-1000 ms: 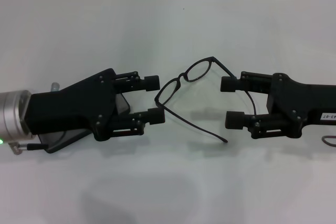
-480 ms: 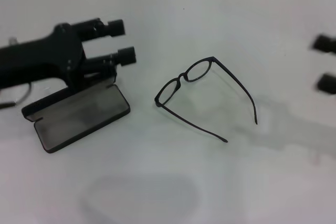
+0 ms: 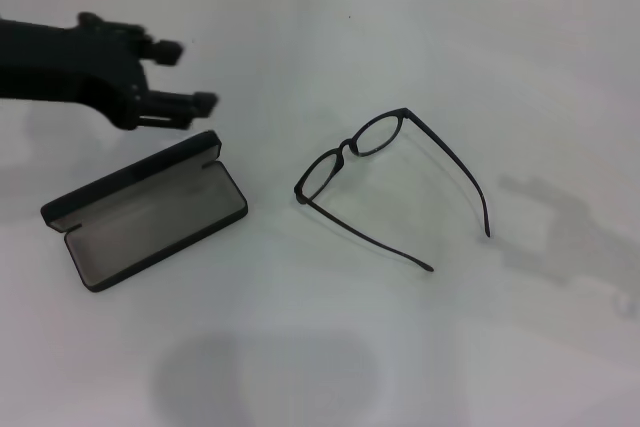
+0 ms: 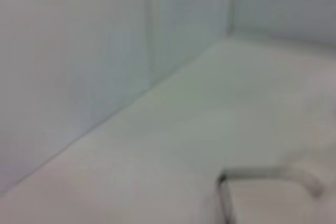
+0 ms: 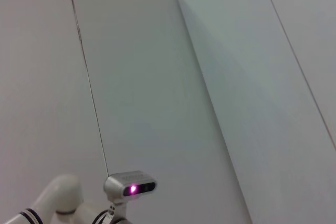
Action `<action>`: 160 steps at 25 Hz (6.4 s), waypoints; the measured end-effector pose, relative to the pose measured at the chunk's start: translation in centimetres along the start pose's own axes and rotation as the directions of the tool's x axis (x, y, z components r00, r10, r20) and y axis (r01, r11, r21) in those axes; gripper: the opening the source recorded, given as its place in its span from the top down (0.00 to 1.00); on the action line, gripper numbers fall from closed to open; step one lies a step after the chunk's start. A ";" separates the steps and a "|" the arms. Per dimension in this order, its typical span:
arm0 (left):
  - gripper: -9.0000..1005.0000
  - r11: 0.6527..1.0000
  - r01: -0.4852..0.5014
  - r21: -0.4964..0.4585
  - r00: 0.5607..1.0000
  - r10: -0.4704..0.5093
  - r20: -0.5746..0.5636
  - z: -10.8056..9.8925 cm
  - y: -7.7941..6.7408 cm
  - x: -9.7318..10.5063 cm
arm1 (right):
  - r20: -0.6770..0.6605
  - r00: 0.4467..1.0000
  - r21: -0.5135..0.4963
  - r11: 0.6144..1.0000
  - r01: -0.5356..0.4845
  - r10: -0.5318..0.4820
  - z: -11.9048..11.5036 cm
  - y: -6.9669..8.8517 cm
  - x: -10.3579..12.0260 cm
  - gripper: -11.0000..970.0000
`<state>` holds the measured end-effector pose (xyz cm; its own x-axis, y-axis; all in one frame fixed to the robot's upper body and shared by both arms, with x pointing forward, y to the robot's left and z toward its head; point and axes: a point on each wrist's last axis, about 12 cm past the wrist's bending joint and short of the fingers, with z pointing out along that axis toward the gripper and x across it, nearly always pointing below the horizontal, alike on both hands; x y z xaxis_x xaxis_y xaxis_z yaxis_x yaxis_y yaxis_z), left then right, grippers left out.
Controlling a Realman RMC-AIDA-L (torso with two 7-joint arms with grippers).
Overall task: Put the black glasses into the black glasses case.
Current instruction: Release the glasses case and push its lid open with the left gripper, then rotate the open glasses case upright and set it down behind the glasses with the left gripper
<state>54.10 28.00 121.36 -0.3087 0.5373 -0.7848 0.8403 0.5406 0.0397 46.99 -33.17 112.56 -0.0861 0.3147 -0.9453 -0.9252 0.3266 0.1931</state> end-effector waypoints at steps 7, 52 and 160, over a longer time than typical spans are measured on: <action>0.29 0.987 -0.031 -0.156 0.961 -0.014 -0.277 0.9 -0.7 -1.2 | -0.010 1.000 0.026 1.000 -0.005 0.005 0.2 -0.4 0.2 0.13; 0.74 0.977 -0.139 -0.163 0.827 0.024 -0.561 7.2 -0.9 0.7 | -0.004 1.000 0.071 0.997 -0.028 0.028 0.0 -0.6 0.9 0.13; 0.59 0.690 -0.724 -0.015 0.669 0.696 -0.261 21.1 -7.6 -5.0 | -0.033 0.996 -0.086 0.993 -0.084 0.081 0.5 1.9 3.4 0.13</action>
<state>58.63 7.54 111.99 0.2622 0.9048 -0.3355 0.7962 -0.0063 0.6050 45.13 -31.08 109.82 -0.1731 0.3101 -0.9348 -0.9431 0.2214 0.2481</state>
